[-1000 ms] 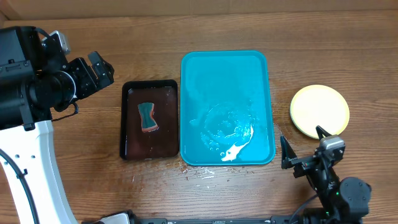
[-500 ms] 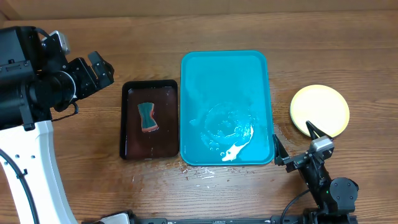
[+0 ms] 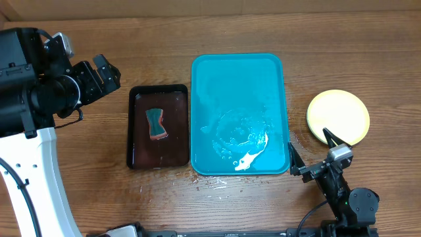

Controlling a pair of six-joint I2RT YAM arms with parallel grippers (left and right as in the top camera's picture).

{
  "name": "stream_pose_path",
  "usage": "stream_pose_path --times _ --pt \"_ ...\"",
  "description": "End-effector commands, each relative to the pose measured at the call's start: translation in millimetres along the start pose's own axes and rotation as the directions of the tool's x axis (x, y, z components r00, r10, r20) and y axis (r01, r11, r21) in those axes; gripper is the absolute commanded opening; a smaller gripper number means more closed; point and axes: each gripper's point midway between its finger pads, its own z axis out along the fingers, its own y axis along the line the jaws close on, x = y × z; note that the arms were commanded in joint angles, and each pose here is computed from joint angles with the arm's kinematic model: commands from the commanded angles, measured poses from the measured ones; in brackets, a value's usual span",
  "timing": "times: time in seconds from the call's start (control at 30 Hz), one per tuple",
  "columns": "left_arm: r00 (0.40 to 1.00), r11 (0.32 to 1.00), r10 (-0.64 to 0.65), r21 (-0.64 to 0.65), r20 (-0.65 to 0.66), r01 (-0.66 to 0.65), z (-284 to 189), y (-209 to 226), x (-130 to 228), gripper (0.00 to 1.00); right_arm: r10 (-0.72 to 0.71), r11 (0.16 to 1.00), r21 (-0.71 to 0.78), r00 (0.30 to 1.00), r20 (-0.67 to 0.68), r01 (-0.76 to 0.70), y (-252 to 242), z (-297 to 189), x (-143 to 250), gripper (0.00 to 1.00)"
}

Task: Clean dirty plates on tray and stack at the side

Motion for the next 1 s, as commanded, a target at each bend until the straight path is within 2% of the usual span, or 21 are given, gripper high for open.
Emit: stream_pose_path --times 0.0,0.1,0.2,0.3,0.37,0.63,0.97 --pt "1.0 1.0 0.005 0.017 0.008 -0.005 -3.7 -2.9 -0.9 1.0 -0.004 1.0 -0.009 1.0 0.0 0.004 2.0 0.2 2.5 1.0" --pt "0.999 1.0 0.025 0.006 0.021 -0.025 -7.3 -5.8 1.1 1.0 -0.004 1.0 -0.009 1.0 0.0 0.004 2.0 0.2 2.5 1.0" --pt "0.993 0.994 0.108 -0.038 0.053 -0.106 -22.8 -15.8 14.9 1.0 -0.004 1.0 -0.009 1.0 0.0 0.004 2.0 0.2 2.5 1.0" --pt "0.958 0.969 0.225 -0.145 0.176 -0.201 -46.1 -19.1 15.2 1.0 -0.004 1.0 -0.009 1.0 0.0 0.004 2.0 0.2 2.5 1.0" --pt "0.931 0.961 0.264 -0.151 0.251 -0.231 -54.8 -24.6 17.3 1.0 -0.004 1.0 -0.009 1.0 0.0 0.004 2.0 0.2 2.5 1.0" --pt "0.838 0.966 0.226 -0.003 0.496 -0.259 -31.6 -11.9 53.1 1.0 -0.004 1.0 -0.009 1.0 0.0 0.004 2.0 0.2 2.5 1.0" --pt "0.715 0.931 0.171 0.126 0.678 -0.342 24.3 23.9 128.8 0.99 -0.004 1.0 -0.009 1.0 0.0 0.004 2.0 0.2 2.5 1.0"
